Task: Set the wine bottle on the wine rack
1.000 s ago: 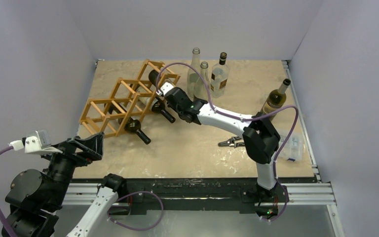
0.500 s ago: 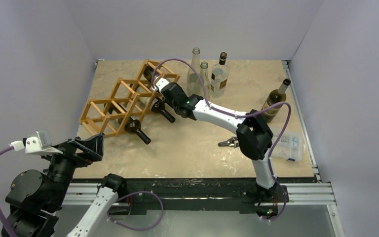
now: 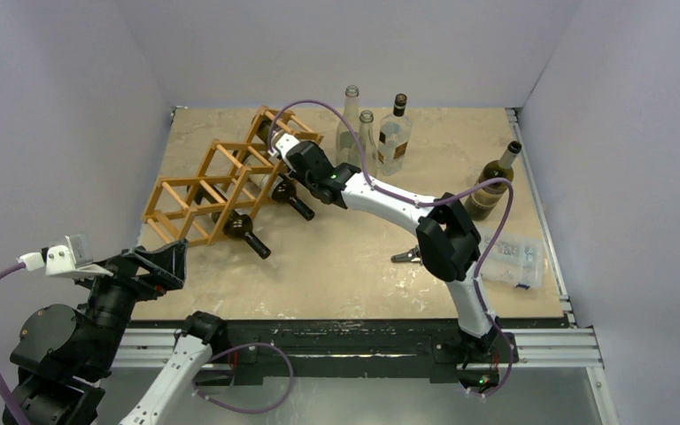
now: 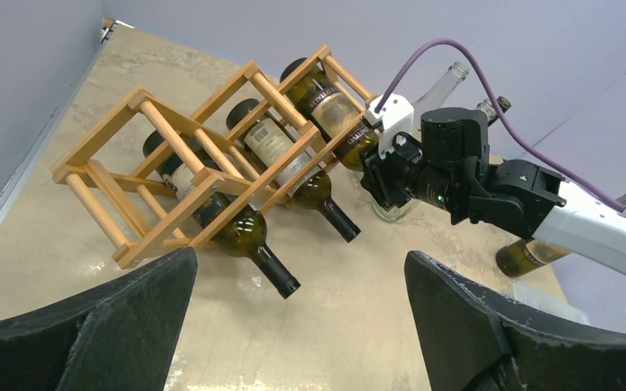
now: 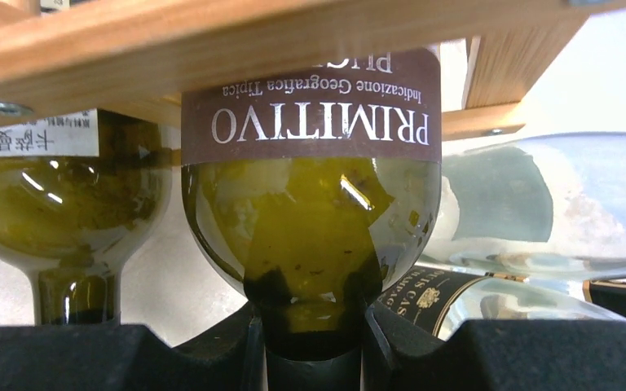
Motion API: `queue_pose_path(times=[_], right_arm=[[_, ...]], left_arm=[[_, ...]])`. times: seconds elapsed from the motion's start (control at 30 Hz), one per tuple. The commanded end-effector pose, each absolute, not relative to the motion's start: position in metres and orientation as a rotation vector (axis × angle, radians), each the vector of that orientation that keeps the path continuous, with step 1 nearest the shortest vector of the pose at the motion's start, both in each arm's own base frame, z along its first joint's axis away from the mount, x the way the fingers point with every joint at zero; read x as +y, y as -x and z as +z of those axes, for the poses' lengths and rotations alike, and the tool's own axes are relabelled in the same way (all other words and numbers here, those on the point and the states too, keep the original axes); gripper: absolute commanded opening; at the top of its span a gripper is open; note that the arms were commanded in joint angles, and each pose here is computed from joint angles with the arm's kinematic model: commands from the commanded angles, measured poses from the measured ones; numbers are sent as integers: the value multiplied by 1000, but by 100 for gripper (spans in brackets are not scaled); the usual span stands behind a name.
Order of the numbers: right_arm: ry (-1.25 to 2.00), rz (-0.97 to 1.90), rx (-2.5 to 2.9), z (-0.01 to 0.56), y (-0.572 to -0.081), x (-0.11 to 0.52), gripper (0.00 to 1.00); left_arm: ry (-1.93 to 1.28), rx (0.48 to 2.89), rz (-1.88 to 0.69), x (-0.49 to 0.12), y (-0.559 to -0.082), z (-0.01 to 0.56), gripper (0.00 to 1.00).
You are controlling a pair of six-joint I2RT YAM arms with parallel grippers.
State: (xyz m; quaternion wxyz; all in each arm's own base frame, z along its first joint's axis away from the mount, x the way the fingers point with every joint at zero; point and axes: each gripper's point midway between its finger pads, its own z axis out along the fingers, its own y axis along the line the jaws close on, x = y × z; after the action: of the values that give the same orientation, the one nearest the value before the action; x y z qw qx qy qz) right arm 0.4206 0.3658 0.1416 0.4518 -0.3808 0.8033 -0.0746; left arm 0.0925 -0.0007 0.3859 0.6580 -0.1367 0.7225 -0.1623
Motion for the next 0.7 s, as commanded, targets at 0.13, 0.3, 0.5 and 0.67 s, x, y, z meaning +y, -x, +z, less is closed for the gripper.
queue_pose_path(times=[0.13, 0.3, 0.5, 0.67], right_arm=[[778, -85, 1829, 210, -448, 392, 0], [796, -84, 1855, 199, -446, 392, 21], [808, -76, 1887, 192, -440, 389, 42], [822, -68, 1922, 189, -432, 384, 59]], left_arm=[[313, 1604, -389, 0, -87, 394, 100], [314, 1604, -389, 0, -87, 394, 100], [317, 1608, -393, -1, -88, 393, 100], [317, 1611, -404, -3, -89, 392, 99]])
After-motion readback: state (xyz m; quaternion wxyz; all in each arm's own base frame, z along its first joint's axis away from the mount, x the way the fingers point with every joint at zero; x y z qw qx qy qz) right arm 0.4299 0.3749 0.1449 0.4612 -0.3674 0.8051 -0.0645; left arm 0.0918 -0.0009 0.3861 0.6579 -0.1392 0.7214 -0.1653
